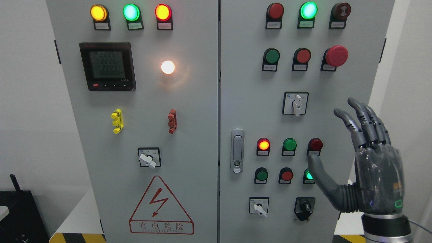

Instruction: Rotate and turn off gray switch

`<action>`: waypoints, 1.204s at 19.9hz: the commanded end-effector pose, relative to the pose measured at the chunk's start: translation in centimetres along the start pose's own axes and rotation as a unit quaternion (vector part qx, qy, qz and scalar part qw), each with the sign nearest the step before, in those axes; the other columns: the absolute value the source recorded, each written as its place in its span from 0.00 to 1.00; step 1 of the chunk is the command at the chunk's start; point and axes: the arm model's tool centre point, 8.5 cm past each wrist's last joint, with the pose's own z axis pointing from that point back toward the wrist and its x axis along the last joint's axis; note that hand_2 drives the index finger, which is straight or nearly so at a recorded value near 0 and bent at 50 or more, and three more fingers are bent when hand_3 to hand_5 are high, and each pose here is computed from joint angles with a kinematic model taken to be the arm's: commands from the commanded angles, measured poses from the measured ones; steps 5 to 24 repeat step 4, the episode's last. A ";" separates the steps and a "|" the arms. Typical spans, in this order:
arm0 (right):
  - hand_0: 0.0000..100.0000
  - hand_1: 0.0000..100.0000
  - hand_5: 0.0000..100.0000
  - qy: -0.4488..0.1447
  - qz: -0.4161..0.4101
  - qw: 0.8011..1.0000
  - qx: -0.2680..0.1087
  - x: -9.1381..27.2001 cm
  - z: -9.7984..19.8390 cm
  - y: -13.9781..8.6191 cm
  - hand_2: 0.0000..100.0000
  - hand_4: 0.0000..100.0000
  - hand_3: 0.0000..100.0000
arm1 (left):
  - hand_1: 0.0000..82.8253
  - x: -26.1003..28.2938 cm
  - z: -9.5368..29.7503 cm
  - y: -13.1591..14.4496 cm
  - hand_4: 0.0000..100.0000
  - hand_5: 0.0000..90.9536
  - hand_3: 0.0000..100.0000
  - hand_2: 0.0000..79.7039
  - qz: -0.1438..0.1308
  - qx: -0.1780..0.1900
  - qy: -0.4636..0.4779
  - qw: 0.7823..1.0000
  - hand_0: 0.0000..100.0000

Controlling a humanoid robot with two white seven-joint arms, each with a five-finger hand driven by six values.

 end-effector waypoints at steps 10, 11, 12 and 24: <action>0.27 0.19 0.00 -0.011 0.005 1.000 0.012 0.2 0.5 0.1 0.12 0.01 0.12 | 0.47 1.5 -0.1 0.0 0.00 0.00 0.00 0.00 0.014 0.001 -0.019 1.000 0.12; 0.27 0.19 0.00 -0.011 0.005 1.000 0.012 0.2 0.5 0.1 0.12 0.01 0.12 | 0.47 1.5 -0.1 0.0 0.00 0.00 0.00 0.00 0.014 0.001 -0.019 1.000 0.12; 0.27 0.19 0.00 -0.011 0.005 1.000 0.012 0.2 0.5 0.1 0.12 0.01 0.12 | 0.47 1.5 -0.1 0.0 0.00 0.00 0.00 0.00 0.014 0.001 -0.019 1.000 0.12; 0.27 0.19 0.00 -0.011 0.005 1.000 0.012 0.2 0.5 0.1 0.12 0.01 0.12 | 0.47 1.5 -0.1 0.0 0.00 0.00 0.00 0.00 0.014 0.001 -0.019 1.000 0.12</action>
